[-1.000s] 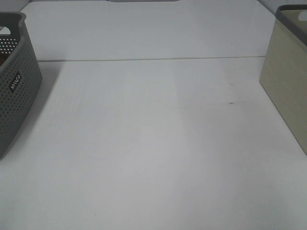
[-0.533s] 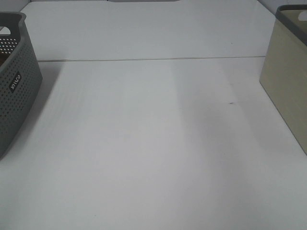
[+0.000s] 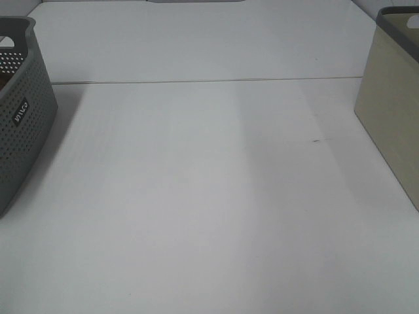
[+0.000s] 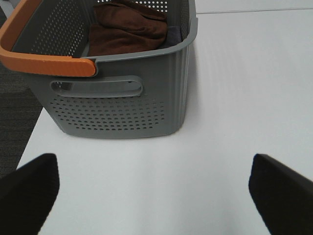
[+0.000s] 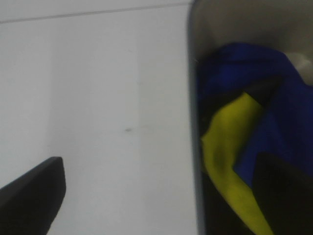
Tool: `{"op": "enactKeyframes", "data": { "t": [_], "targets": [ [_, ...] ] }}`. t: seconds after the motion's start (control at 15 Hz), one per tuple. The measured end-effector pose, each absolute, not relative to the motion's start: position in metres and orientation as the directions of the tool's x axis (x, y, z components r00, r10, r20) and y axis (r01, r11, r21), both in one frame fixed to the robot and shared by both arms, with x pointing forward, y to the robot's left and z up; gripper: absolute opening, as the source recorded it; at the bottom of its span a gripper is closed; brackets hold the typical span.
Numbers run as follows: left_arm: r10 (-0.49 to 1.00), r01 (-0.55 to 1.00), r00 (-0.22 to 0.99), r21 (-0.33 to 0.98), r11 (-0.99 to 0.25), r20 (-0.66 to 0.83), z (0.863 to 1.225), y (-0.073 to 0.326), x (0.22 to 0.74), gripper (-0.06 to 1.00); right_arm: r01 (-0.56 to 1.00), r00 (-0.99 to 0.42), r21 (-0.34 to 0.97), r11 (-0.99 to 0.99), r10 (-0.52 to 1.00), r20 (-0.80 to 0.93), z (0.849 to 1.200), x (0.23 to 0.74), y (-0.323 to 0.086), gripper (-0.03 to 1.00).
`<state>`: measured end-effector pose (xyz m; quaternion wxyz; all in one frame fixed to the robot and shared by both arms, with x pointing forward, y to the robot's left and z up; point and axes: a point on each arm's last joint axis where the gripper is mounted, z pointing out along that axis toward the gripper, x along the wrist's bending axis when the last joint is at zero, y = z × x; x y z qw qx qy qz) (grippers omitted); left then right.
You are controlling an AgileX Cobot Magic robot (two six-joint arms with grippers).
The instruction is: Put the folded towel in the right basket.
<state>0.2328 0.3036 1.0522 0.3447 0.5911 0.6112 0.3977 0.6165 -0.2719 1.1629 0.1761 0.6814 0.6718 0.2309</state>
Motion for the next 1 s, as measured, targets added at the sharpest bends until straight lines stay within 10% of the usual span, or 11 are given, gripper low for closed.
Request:
{"op": "enactKeyframes", "data": {
  "t": [1.0],
  "targets": [
    [0.997,0.448,-0.064,0.894,-0.015,0.049,1.052,0.304,0.233,0.98,0.590,-0.008,0.804,-0.072,0.996,0.094,1.115,0.322,-0.292,0.98]
  ]
}}
